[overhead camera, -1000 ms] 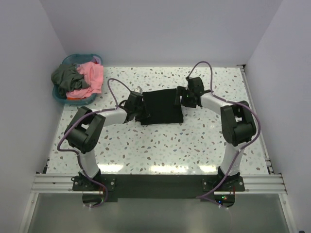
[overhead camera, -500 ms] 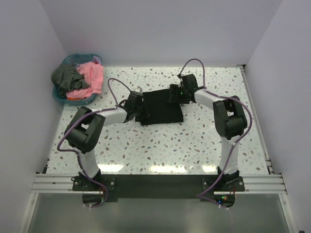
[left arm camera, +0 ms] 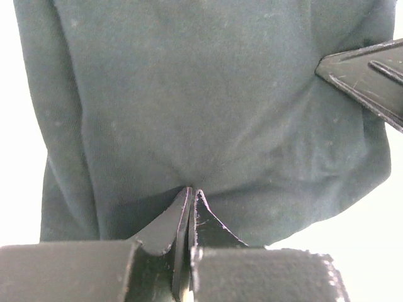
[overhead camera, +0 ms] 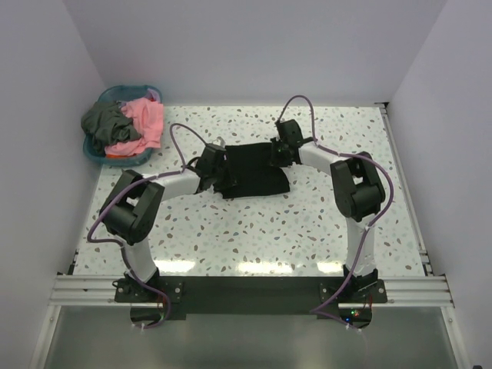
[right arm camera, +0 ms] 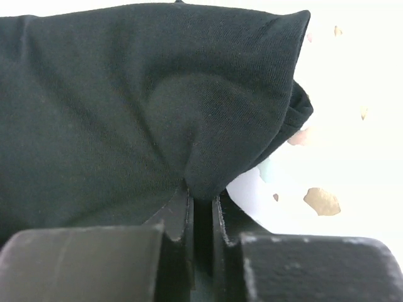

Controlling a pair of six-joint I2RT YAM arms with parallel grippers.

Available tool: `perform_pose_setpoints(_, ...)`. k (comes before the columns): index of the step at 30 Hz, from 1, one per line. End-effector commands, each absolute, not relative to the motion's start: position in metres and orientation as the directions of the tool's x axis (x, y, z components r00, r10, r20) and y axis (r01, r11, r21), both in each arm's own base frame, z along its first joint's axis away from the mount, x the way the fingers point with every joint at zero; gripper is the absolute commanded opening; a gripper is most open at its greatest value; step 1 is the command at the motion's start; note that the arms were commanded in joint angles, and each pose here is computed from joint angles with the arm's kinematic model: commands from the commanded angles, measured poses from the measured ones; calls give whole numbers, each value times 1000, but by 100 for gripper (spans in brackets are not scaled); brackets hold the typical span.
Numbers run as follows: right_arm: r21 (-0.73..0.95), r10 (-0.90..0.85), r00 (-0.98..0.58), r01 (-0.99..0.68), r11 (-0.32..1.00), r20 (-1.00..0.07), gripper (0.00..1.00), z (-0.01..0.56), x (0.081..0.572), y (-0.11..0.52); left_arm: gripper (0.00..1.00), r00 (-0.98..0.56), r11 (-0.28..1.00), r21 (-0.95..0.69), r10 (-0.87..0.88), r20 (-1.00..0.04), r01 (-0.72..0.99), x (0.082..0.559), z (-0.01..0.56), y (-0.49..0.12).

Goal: Fold and stack the t-shirts
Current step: Neatly place the folded tshirt to the corner

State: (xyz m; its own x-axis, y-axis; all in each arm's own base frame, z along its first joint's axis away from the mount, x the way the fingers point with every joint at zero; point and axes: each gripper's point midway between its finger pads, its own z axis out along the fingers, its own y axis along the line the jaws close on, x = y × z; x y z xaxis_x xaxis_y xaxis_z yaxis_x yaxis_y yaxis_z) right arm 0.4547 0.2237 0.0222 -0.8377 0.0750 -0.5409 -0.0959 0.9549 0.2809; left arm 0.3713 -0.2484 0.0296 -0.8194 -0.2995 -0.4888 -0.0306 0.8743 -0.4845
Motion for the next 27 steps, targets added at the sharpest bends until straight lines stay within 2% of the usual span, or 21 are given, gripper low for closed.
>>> perform_pose_setpoints(1, 128, 73, -910, 22, 992, -408, 0, -14, 421, 189, 2, -795, 863, -506, -314, -520, -10, 378, 65, -251)
perform_pose_setpoints(10, 64, 230, -886, 223, 973, -402, 0, -3, 426, 162, 5, -761, 855, -518, -335, -555, 2, 381, 98, -248)
perform_pose_setpoints(15, -168, 302, -855, 401, 900, -421, 0, 3, 427, 119, 6, -745, 853, -522, -338, -574, 15, 380, 115, -244)
perform_pose_setpoints(20, -112, 343, -828, 431, 895, -444, 0, 7, 445, 124, 6, -740, 848, -529, -341, -580, 24, 378, 124, -242)
perform_pose_setpoints(27, -130, 435, -782, 538, 833, -446, 0, 4, 470, 92, 6, -728, 847, -530, -350, -590, 23, 375, 135, -231)
